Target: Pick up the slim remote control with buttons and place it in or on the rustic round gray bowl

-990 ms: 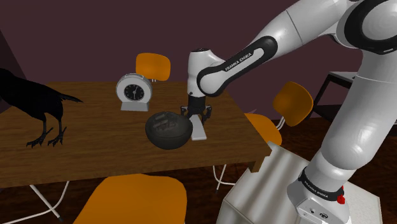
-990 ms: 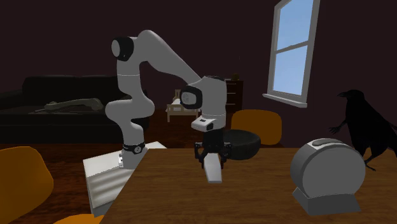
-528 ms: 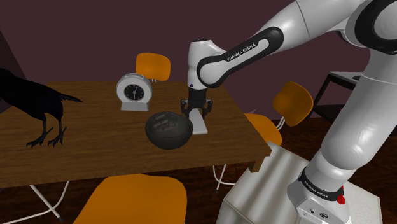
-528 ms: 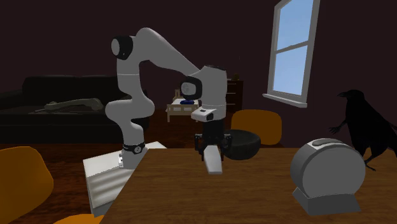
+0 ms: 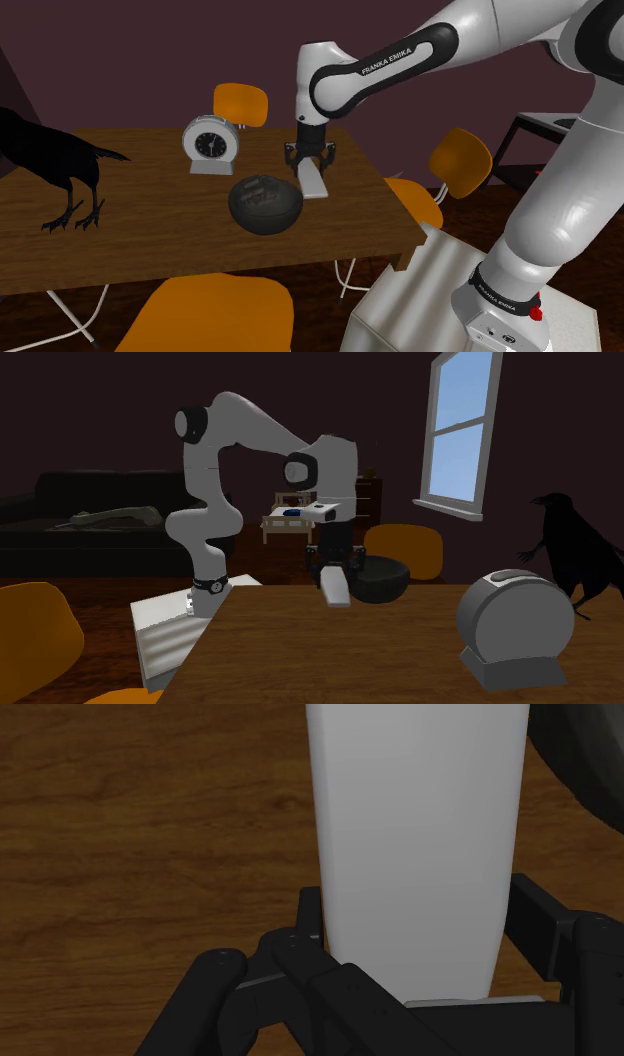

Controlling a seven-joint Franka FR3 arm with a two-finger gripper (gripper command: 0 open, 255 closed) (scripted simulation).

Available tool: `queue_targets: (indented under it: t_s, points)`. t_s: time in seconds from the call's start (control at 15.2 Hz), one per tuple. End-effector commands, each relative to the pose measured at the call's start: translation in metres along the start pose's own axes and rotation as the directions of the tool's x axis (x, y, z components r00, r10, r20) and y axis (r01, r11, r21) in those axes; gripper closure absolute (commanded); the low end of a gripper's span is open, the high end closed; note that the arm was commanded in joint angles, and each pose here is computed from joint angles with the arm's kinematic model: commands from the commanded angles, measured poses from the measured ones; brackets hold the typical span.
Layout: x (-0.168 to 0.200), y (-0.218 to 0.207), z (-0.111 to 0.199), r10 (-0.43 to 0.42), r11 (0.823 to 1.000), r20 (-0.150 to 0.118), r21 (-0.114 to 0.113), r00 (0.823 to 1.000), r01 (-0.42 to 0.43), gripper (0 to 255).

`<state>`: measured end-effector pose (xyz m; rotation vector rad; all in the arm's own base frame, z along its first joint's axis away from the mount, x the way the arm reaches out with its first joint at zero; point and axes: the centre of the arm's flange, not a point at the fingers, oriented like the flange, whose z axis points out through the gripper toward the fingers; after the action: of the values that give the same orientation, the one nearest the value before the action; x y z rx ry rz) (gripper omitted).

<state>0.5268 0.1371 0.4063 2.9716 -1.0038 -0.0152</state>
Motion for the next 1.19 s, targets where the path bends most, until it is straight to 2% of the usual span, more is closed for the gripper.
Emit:
queue_targets:
  t_s: [0.0,1.06,1.12]
  points:
    - [-0.001,0.000,-0.011,0.000,1.000,0.000,0.000,1.000,0.000,255]
    - [-0.002,0.000,-0.092,0.000,1.000,0.000,0.000,1.000,0.000,255]
    - [-0.010,-0.010,-0.093,0.000,1.000,0.000,0.000,1.000,0.000,255]
